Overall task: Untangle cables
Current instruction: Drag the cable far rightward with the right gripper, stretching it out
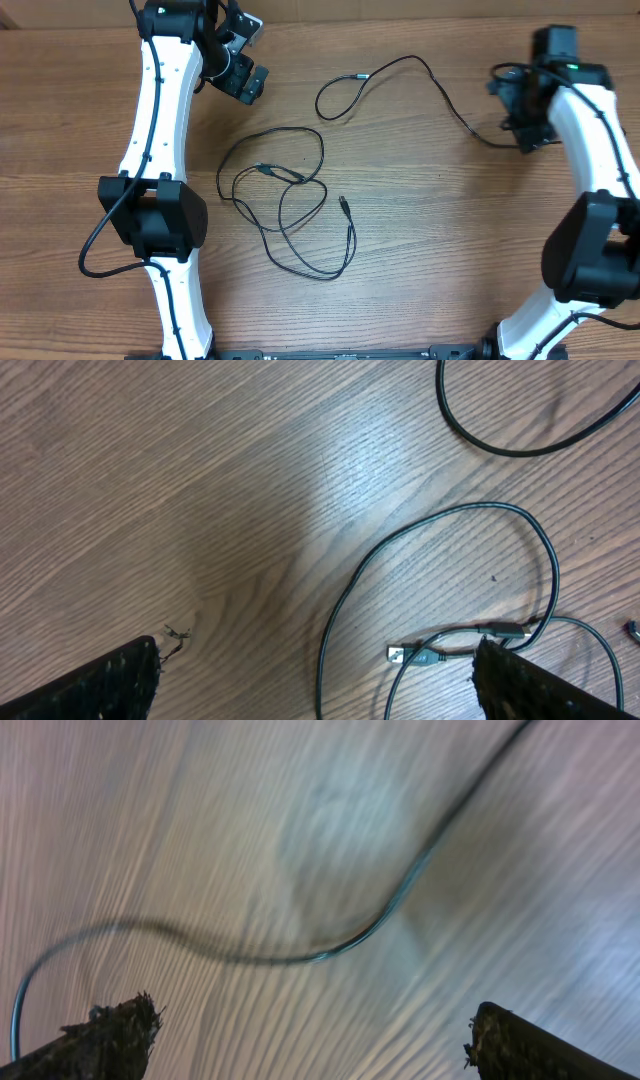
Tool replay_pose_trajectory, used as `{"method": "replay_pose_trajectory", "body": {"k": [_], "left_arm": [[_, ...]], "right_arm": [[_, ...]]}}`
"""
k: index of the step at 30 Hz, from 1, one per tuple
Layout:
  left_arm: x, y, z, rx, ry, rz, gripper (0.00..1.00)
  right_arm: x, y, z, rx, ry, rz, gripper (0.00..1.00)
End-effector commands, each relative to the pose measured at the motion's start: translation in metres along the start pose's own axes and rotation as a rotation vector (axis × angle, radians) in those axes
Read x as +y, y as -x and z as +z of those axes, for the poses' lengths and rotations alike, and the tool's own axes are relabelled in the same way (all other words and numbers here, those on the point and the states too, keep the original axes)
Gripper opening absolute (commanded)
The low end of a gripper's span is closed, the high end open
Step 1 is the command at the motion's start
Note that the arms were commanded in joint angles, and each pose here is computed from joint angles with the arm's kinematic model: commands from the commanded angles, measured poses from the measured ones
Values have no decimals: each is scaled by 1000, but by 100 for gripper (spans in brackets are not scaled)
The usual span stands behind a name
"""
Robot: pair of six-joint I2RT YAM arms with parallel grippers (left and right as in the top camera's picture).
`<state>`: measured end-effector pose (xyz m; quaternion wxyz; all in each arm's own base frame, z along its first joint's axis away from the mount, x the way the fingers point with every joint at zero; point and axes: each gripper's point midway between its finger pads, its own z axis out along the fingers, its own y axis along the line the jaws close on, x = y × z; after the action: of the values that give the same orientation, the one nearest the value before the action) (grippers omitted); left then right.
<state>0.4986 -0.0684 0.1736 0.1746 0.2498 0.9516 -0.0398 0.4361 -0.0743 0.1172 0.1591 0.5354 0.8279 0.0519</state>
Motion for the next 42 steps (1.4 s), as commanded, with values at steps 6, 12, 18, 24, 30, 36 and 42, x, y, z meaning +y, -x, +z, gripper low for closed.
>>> {"method": "replay_pose_trajectory", "body": {"k": [6, 12, 18, 24, 30, 36, 42], "left_arm": [[2, -1, 5, 6, 1, 15, 100], [4, 2, 5, -6, 7, 17, 100], [5, 5, 5, -19, 12, 19, 99], [5, 5, 5, -18, 14, 20, 99], [5, 5, 5, -18, 13, 20, 100], [5, 5, 5, -18, 13, 20, 100], [5, 5, 5, -18, 13, 20, 100]], "right_arm": [[-59, 66, 3, -31, -53, 239, 100], [-97, 99, 7, -55, -82, 352, 100], [-113, 110, 25, -47, -108, 355, 100], [-107, 122, 46, -73, -84, 329, 100], [-107, 138, 65, -134, -82, 304, 92], [-95, 161, 76, -216, -28, 279, 25], [-71, 201, 68, -375, 76, 204, 4]]}}
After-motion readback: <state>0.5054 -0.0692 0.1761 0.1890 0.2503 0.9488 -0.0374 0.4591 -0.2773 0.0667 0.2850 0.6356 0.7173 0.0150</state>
